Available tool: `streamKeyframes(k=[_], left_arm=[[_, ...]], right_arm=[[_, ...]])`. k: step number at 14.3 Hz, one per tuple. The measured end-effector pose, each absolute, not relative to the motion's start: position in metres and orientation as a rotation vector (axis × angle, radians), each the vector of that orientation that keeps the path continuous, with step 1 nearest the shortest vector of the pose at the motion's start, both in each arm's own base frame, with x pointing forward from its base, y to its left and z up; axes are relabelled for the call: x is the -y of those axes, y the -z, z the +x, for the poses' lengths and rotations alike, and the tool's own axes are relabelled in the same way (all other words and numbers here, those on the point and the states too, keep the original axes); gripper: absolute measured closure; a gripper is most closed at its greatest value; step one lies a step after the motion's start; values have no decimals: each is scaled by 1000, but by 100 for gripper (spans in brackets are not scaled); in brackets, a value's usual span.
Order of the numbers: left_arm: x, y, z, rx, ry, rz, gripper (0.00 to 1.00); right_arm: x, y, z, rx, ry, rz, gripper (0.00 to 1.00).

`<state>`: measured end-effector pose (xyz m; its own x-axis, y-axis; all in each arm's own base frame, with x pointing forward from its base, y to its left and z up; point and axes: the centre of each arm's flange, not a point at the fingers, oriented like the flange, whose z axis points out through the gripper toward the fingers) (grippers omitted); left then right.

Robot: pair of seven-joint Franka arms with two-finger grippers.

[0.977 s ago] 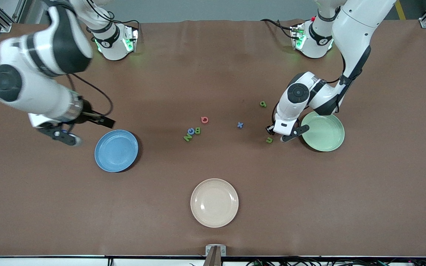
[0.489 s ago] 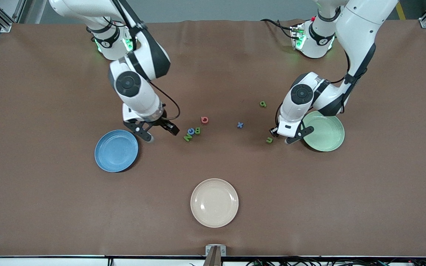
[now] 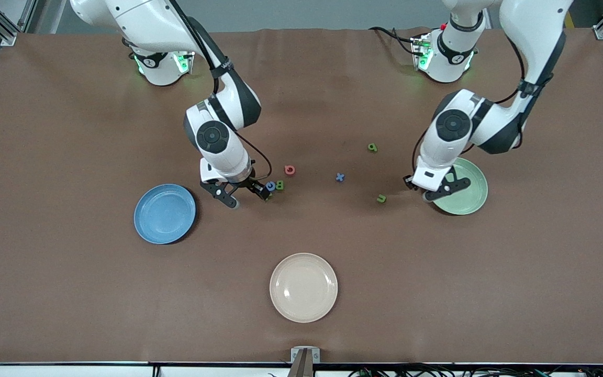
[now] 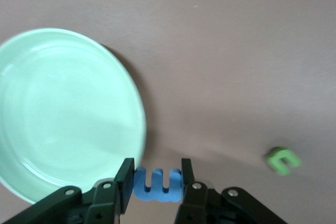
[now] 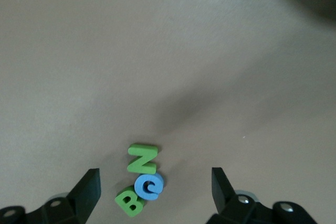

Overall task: Sort uppercase to blue plate, lowercase to green plate
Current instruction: 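Place the m on the green plate while the right gripper grasps the Z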

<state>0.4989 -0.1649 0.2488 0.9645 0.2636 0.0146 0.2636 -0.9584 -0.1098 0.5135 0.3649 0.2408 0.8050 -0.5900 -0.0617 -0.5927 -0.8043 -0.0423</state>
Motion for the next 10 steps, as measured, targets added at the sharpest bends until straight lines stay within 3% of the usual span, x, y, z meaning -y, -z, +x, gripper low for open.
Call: streamKeyframes(k=[10], left_arm=[[67, -225, 488, 113, -158, -3010, 60]], right_arm=[[-402, -183, 507, -976, -8, -3013, 10]])
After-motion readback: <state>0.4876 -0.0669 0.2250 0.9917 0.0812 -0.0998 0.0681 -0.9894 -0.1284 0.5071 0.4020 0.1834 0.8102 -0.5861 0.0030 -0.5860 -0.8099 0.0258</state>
